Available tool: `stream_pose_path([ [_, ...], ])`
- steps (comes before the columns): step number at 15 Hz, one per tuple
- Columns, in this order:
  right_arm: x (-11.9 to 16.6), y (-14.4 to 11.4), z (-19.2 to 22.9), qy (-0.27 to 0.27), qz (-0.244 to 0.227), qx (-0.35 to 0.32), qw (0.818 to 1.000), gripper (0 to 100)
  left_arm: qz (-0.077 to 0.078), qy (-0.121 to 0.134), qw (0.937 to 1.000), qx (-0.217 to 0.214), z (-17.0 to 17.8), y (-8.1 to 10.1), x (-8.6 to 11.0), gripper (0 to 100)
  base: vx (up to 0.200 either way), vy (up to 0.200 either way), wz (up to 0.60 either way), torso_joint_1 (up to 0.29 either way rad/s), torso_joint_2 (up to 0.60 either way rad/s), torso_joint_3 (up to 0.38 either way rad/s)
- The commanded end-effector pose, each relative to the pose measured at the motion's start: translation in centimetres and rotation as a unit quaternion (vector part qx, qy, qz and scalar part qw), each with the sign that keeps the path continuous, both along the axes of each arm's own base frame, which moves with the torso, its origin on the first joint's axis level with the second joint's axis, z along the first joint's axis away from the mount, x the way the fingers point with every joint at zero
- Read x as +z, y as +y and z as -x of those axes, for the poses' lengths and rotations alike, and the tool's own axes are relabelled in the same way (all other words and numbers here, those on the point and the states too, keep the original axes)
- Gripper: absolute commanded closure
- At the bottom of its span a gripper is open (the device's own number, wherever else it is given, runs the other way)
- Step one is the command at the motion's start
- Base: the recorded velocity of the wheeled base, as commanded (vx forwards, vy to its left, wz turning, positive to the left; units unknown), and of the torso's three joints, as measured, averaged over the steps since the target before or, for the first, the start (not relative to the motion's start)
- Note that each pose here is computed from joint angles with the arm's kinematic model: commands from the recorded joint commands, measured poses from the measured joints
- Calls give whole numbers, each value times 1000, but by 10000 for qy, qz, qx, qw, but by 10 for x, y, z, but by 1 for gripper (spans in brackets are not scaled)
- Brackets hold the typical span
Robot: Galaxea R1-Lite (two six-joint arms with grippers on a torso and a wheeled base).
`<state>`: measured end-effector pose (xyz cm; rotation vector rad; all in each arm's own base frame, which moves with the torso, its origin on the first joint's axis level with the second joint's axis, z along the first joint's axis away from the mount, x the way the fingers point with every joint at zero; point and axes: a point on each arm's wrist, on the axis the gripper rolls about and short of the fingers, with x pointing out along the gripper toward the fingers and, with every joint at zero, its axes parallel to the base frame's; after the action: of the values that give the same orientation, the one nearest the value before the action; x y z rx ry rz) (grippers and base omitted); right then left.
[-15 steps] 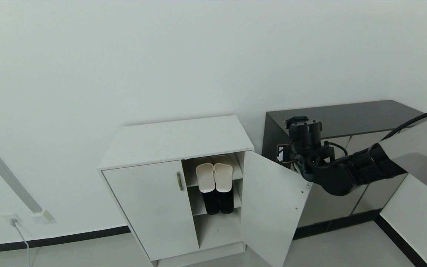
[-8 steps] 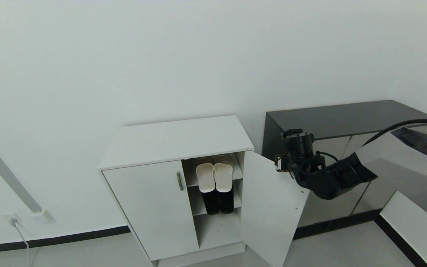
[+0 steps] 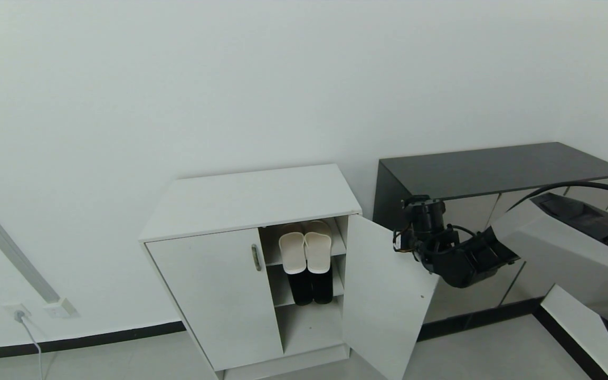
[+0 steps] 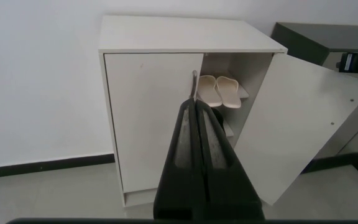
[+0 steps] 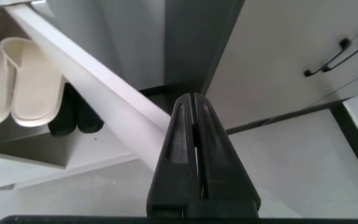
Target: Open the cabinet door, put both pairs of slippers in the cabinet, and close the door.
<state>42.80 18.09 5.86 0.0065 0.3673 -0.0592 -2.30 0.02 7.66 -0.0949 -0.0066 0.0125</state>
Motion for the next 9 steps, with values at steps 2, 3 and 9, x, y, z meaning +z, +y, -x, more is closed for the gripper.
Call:
stream_pose_path([
  [2, -3, 0, 0, 53, -30, 55, 10000, 100, 1, 7, 10000, 5, 0, 0, 0, 100, 0, 0, 0, 0, 0, 0],
  [3, -4, 0, 0, 68, -27, 62, 10000, 100, 1, -1, 10000, 5, 0, 0, 0, 100, 0, 0, 0, 0, 0, 0],
  [9, 0, 7, 12, 117, -11, 181, 9998, 100, 1, 7, 10000, 5, 0, 0, 0, 100, 0, 0, 0, 0, 0, 0],
])
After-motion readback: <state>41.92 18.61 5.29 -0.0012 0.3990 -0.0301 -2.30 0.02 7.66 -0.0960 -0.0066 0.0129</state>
